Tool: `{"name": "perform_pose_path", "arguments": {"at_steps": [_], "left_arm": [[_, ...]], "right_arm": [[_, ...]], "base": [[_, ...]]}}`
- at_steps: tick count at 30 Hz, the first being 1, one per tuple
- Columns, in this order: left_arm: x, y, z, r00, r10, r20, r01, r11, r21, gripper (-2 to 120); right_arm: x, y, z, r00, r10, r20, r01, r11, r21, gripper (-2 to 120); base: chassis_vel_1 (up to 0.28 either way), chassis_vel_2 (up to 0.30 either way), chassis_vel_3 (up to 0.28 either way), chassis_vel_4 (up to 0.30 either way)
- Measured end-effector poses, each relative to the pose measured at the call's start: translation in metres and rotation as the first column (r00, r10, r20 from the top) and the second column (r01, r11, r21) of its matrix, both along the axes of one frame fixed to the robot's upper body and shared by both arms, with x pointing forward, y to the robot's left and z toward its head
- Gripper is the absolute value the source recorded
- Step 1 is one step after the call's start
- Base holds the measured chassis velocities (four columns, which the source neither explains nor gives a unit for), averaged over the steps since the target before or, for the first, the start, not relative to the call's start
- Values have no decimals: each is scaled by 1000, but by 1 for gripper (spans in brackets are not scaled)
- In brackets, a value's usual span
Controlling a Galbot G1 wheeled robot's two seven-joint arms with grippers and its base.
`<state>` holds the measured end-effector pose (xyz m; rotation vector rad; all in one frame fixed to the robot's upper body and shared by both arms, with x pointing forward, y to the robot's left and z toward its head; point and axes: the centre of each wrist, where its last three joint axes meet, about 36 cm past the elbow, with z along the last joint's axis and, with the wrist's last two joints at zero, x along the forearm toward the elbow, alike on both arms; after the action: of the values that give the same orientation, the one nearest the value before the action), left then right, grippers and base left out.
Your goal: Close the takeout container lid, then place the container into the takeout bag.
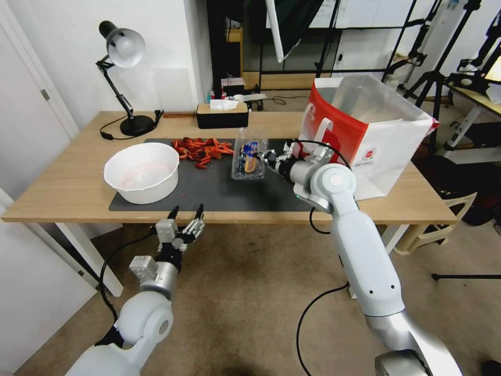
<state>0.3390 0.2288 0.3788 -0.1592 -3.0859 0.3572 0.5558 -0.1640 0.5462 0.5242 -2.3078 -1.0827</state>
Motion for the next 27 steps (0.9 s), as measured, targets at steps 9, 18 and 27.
{"name": "perform_pose_path", "arguments": {"at_steps": [9, 18, 27], "left_arm": [[-17, 1, -7, 999, 35, -9, -35, 999, -5, 100], [-25, 7, -17, 997, 70, -15, -71, 997, -9, 100], [-27, 2, -14, 996, 57, -65, -62, 995, -76, 100]], "right_arm": [[-8, -13, 32, 989, -42, 141, 38, 999, 25, 0], [-14, -66, 106, 826, -244, 508, 322, 944, -70, 0], [-6, -122, 138, 694, -360, 623, 546, 828, -129, 0]], "base": [[0, 0, 0, 0], [0, 0, 0, 0], [0, 0, 0, 0]]}}
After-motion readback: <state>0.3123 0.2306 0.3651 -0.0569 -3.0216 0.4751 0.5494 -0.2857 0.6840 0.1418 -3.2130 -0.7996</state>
